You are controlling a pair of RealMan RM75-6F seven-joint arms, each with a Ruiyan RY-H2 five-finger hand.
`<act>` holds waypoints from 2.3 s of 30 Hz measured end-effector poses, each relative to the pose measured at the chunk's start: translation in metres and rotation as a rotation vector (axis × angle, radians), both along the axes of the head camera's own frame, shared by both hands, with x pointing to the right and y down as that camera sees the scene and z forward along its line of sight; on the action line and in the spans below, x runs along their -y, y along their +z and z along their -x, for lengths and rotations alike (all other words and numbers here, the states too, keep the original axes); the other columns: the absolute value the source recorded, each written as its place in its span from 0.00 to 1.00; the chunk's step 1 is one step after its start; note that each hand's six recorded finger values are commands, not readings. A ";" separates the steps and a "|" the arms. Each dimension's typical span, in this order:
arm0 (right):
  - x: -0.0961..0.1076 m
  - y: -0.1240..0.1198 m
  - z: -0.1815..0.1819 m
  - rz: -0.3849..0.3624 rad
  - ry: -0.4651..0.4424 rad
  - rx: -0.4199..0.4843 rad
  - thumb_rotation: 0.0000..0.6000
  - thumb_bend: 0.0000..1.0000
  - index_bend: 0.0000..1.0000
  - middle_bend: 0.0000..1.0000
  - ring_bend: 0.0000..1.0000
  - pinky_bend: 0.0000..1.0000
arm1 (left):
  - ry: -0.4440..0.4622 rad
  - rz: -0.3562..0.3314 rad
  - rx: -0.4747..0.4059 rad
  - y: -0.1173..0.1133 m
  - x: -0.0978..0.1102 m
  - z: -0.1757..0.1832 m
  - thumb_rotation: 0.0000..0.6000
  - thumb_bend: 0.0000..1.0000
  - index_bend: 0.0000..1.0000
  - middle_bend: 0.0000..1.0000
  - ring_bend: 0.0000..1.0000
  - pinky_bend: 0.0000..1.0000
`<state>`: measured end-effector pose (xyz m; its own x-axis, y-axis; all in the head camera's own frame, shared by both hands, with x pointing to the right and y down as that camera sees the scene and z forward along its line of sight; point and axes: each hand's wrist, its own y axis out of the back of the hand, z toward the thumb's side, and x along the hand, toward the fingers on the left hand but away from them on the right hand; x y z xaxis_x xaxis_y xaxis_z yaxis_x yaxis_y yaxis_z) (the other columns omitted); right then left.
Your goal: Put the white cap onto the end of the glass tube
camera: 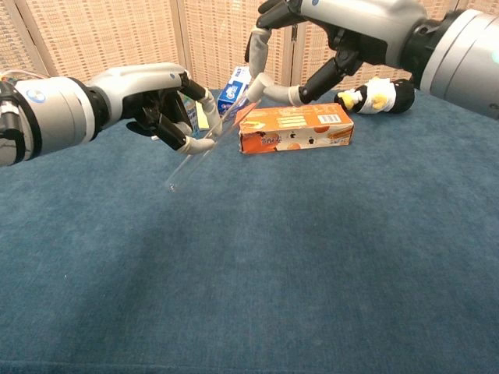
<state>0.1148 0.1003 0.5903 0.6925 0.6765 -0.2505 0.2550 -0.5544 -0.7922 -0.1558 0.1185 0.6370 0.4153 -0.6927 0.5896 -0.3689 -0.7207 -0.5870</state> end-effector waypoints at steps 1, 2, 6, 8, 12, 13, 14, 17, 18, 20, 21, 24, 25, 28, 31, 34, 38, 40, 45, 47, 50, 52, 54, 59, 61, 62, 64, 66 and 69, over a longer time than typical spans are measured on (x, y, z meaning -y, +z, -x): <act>0.000 0.000 0.000 0.000 -0.001 0.000 1.00 0.52 0.67 0.30 0.00 0.00 | 0.000 0.000 -0.001 0.000 0.000 0.000 1.00 0.36 0.70 1.00 1.00 1.00; -0.001 0.001 0.001 0.001 -0.003 -0.001 1.00 0.52 0.67 0.30 0.00 0.00 | 0.000 0.000 -0.002 0.000 0.000 0.000 1.00 0.36 0.70 1.00 1.00 1.00; -0.001 0.002 0.004 0.005 -0.008 0.001 1.00 0.53 0.67 0.30 0.00 0.00 | -0.001 0.003 -0.010 -0.002 0.000 -0.001 1.00 0.36 0.70 1.00 1.00 1.00; -0.001 0.003 0.005 0.007 -0.009 0.001 1.00 0.53 0.67 0.30 0.00 0.00 | 0.000 0.003 -0.012 -0.002 0.000 -0.002 1.00 0.36 0.70 1.00 1.00 1.00; -0.002 0.006 0.006 0.012 -0.011 0.001 1.00 0.53 0.67 0.30 0.00 0.00 | 0.001 0.001 -0.015 -0.003 0.000 -0.002 1.00 0.36 0.70 1.00 1.00 1.00; -0.002 0.006 0.006 0.014 -0.011 0.001 1.00 0.53 0.67 0.30 0.00 0.00 | 0.001 0.001 -0.014 -0.003 0.000 -0.002 1.00 0.36 0.70 1.00 1.00 1.00; -0.002 0.006 0.007 0.015 -0.011 0.001 1.00 0.53 0.67 0.30 0.00 0.00 | 0.001 0.000 -0.013 -0.003 0.000 -0.001 1.00 0.36 0.70 1.00 1.00 1.00; -0.002 0.007 0.006 0.016 -0.010 -0.001 1.00 0.53 0.67 0.30 0.00 0.00 | 0.001 0.001 -0.011 -0.003 0.000 -0.001 1.00 0.36 0.70 1.00 1.00 1.00; -0.002 0.008 0.006 0.017 -0.009 -0.002 1.00 0.53 0.67 0.30 0.00 0.00 | 0.001 0.001 -0.010 -0.003 0.000 0.000 1.00 0.36 0.70 1.00 1.00 1.00; -0.001 0.008 0.006 0.016 -0.008 -0.003 1.00 0.53 0.67 0.30 0.00 0.00 | 0.001 0.002 -0.009 -0.002 0.000 0.000 1.00 0.36 0.70 1.00 1.00 1.00; -0.001 0.009 0.006 0.016 -0.008 -0.005 1.00 0.51 0.67 0.29 0.00 0.00 | 0.000 0.001 -0.008 -0.002 0.000 0.000 1.00 0.36 0.70 1.00 1.00 1.00; -0.001 0.011 0.005 0.017 -0.007 -0.012 1.00 0.34 0.59 0.23 0.00 0.00 | -0.001 0.000 -0.006 -0.002 0.001 0.002 1.00 0.36 0.70 1.00 1.00 1.00; -0.001 0.011 0.005 0.019 -0.007 -0.014 1.00 0.26 0.52 0.21 0.00 0.00 | -0.001 -0.001 -0.005 -0.001 0.001 0.002 1.00 0.36 0.70 1.00 1.00 1.00; 0.000 0.013 0.004 0.030 -0.006 -0.022 1.00 0.08 0.34 0.16 0.00 0.00 | 0.002 -0.005 0.004 0.000 0.001 0.004 1.00 0.36 0.70 1.00 1.00 1.00; 0.000 0.015 0.003 0.043 -0.006 -0.032 1.00 0.01 0.22 0.13 0.00 0.00 | 0.005 -0.010 0.015 0.001 0.002 0.006 1.00 0.36 0.70 1.00 1.00 1.00; 0.001 0.016 0.001 0.047 -0.003 -0.037 1.00 0.00 0.19 0.12 0.00 0.00 | 0.013 -0.017 0.034 0.003 0.003 0.009 1.00 0.36 0.70 1.00 1.00 1.00; 0.003 0.013 -0.006 0.040 0.014 -0.035 1.00 0.00 0.18 0.12 0.00 0.00 | 0.038 -0.042 0.081 0.007 0.004 0.014 1.00 0.36 0.70 1.00 1.00 1.00; 0.005 0.010 -0.012 0.033 0.029 -0.036 1.00 0.00 0.18 0.12 0.00 0.00 | 0.059 -0.061 0.116 0.011 0.005 0.016 1.00 0.36 0.70 1.00 1.00 1.00; 0.010 0.003 -0.038 0.005 0.075 -0.058 1.00 0.00 0.17 0.12 0.00 0.00 | 0.125 -0.123 0.242 0.028 0.006 0.024 1.00 0.36 0.70 1.00 1.00 1.00; 0.011 0.001 -0.049 -0.002 0.094 -0.066 1.00 0.00 0.16 0.12 0.00 0.00 | 0.141 -0.132 0.279 0.038 0.005 0.025 1.00 0.36 0.70 1.00 1.00 1.00; 0.012 -0.002 -0.065 -0.012 0.122 -0.083 1.00 0.00 0.16 0.12 0.00 0.00 | 0.155 -0.130 0.317 0.051 0.004 0.023 1.00 0.36 0.70 1.00 1.00 1.00; 0.013 -0.004 -0.076 -0.017 0.141 -0.092 1.00 0.00 0.16 0.12 0.00 0.00 | 0.168 -0.131 0.341 0.058 0.003 0.020 1.00 0.36 0.70 1.00 1.00 1.00; 0.013 -0.005 -0.084 -0.018 0.159 -0.097 1.00 0.00 0.16 0.12 0.00 0.00 | 0.183 -0.132 0.366 0.066 0.001 0.017 1.00 0.36 0.69 1.00 1.00 1.00; 0.015 -0.004 -0.098 -0.020 0.182 -0.116 1.00 0.00 0.16 0.12 0.00 0.00 | 0.217 -0.123 0.411 0.085 -0.004 0.005 1.00 0.36 0.69 1.00 1.00 1.00; 0.015 -0.003 -0.103 -0.021 0.190 -0.122 1.00 0.00 0.16 0.12 0.00 0.00 | 0.228 -0.124 0.424 0.090 -0.005 0.002 1.00 0.36 0.68 1.00 1.00 1.00; 0.015 -0.003 -0.104 -0.020 0.194 -0.123 1.00 0.00 0.16 0.12 0.00 0.00 | 0.234 -0.124 0.432 0.093 -0.006 -0.001 1.00 0.36 0.67 1.00 1.00 1.00; 0.016 -0.002 -0.107 -0.017 0.203 -0.123 1.00 0.00 0.16 0.12 0.00 0.00 | 0.241 -0.121 0.439 0.097 -0.007 -0.004 1.00 0.36 0.65 1.00 1.00 1.00; 0.017 -0.001 -0.111 -0.015 0.210 -0.125 1.00 0.00 0.16 0.12 0.00 0.00 | 0.248 -0.115 0.443 0.099 -0.008 -0.007 1.00 0.36 0.63 1.00 1.00 1.00; 0.017 0.000 -0.113 -0.011 0.216 -0.122 1.00 0.00 0.16 0.12 0.00 0.00 | 0.259 -0.107 0.456 0.101 -0.009 -0.007 1.00 0.36 0.57 1.00 1.00 1.00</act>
<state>0.2275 0.0828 0.5898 0.4969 0.8087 -0.3150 0.2689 -0.4886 -0.8301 -0.1483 0.1275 0.7377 0.2988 -0.6676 0.6819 0.1224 -0.6818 -0.7212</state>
